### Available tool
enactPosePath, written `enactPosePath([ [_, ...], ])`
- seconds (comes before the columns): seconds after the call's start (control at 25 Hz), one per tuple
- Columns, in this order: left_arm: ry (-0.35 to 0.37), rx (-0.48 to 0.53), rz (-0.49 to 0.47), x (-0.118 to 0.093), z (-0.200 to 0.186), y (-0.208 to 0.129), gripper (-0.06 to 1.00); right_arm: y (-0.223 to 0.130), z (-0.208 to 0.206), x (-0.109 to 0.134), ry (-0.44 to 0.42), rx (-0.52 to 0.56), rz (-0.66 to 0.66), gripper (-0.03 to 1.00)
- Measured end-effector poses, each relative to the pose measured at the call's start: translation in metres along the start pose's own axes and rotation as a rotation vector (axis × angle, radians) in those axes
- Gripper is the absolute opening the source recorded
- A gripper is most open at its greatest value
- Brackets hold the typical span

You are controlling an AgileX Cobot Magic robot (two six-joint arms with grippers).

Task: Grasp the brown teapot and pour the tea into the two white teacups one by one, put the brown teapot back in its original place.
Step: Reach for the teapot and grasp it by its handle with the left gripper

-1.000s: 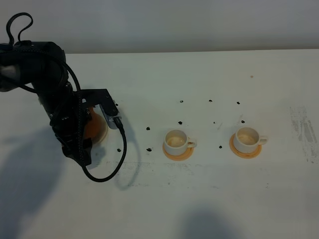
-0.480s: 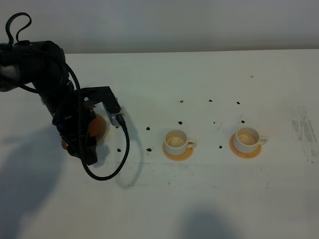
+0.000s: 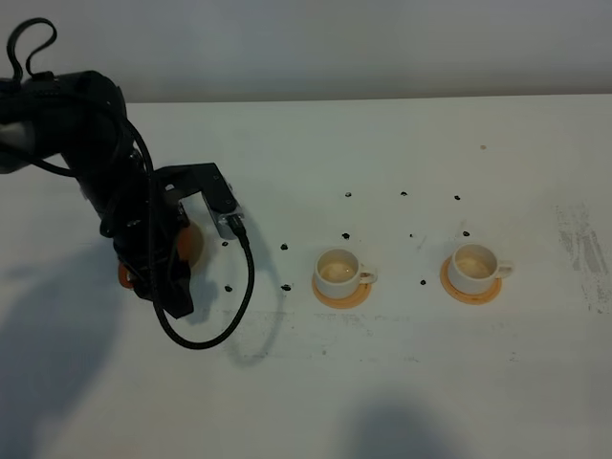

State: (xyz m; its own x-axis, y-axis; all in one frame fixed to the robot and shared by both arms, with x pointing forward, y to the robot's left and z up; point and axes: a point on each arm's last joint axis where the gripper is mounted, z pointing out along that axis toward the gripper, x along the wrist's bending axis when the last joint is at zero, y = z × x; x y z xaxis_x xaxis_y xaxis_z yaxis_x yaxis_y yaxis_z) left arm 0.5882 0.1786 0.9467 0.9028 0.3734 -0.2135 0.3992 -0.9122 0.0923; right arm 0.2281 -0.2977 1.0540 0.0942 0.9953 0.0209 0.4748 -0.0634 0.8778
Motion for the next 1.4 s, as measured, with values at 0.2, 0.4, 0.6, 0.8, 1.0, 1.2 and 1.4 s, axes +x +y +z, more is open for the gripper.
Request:
enactPosePath([
  [0.2, 0.124, 0.0, -0.041, -0.011, -0.037, -0.005, 0.64, 0.0, 0.0, 0.0, 0.0, 0.0, 0.0, 0.51],
  [0.4, 0.169, 0.067, -0.197, -0.025, -0.063, -0.02, 0.64, 0.0, 0.0, 0.0, 0.0, 0.0, 0.0, 0.51],
  [0.6, 0.234, 0.045, -0.394, -0.035, -0.084, -0.027, 0.64, 0.0, 0.0, 0.0, 0.0, -0.001, 0.0, 0.51],
  [0.8, 0.26, 0.038, -0.537, -0.035, -0.086, -0.029, 0.64, 0.0, 0.0, 0.0, 0.0, -0.001, 0.0, 0.51],
  [1.0, 0.252, 0.019, -0.619, -0.031, -0.088, -0.035, 0.64, 0.0, 0.0, 0.0, 0.0, -0.001, 0.0, 0.51],
  [1.2, 0.25, 0.002, -0.652, -0.027, -0.092, -0.042, 0.63, 0.0, 0.0, 0.0, 0.0, -0.001, 0.0, 0.51],
  [1.4, 0.271, -0.029, -0.648, -0.034, -0.104, -0.045, 0.63, 0.0, 0.0, 0.0, 0.0, -0.001, 0.0, 0.51],
])
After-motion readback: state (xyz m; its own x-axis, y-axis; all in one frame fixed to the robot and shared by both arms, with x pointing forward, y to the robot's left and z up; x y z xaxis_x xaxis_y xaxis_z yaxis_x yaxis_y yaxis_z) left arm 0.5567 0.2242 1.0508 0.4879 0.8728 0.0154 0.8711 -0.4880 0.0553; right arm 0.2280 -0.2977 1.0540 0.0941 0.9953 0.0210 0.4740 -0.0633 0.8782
